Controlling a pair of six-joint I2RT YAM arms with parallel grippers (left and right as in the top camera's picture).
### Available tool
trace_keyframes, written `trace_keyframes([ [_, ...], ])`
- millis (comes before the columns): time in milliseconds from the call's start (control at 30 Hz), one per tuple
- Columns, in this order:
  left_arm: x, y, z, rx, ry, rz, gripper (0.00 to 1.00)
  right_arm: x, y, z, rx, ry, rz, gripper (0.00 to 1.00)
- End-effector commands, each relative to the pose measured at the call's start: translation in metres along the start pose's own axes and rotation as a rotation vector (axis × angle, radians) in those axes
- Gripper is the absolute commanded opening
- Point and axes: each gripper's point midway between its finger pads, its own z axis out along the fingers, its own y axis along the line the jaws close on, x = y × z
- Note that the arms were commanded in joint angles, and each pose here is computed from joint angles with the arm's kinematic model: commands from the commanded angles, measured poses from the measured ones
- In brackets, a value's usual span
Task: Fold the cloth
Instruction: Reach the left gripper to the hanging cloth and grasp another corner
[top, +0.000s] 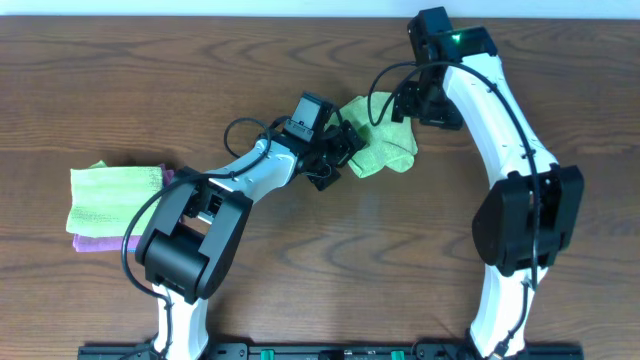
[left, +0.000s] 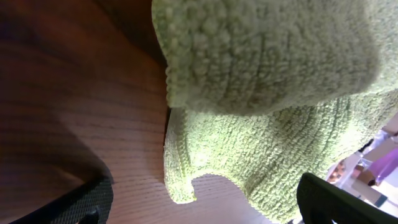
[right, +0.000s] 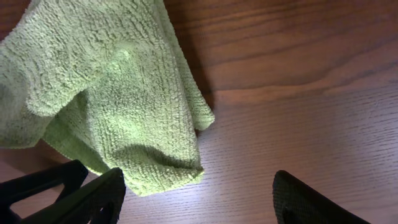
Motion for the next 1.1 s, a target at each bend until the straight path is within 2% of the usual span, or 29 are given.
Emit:
trace_keyframes([
  [0, 0.003, 0.000, 0.008, 0.001, 0.017, -0.030, 0.96, -0.007, 0.000, -0.020, -0.026, -0.050, 0.027, 0.76],
  [33, 0.005, -0.002, 0.010, 0.008, 0.018, -0.022, 1.00, -0.007, 0.000, -0.020, -0.027, -0.051, 0.027, 0.77],
  [167, 0.012, 0.000, 0.016, -0.012, 0.009, -0.008, 0.84, -0.007, 0.000, -0.020, -0.027, -0.051, 0.026, 0.76],
  [300, 0.015, 0.001, 0.020, -0.031, -0.021, 0.009, 0.79, -0.006, 0.000, -0.020, -0.025, -0.046, 0.026, 0.76],
  [333, 0.015, 0.001, 0.020, -0.033, -0.028, 0.011, 0.76, -0.005, 0.000, -0.020, -0.024, -0.045, 0.026, 0.76],
  [433, 0.011, 0.003, 0.020, -0.045, -0.053, 0.013, 0.57, -0.005, -0.001, -0.020, -0.024, -0.043, 0.026, 0.75],
  [667, 0.002, 0.010, 0.018, -0.080, -0.102, 0.042, 0.45, -0.004, -0.001, -0.021, -0.022, -0.041, 0.025, 0.75],
  [733, 0.001, 0.012, 0.018, -0.086, -0.110, 0.048, 0.34, -0.003, -0.001, -0.021, -0.021, -0.039, 0.025, 0.74],
  [1067, 0.004, 0.022, 0.028, -0.114, -0.102, 0.054, 0.34, -0.002, -0.002, -0.021, -0.019, -0.034, 0.024, 0.73],
])
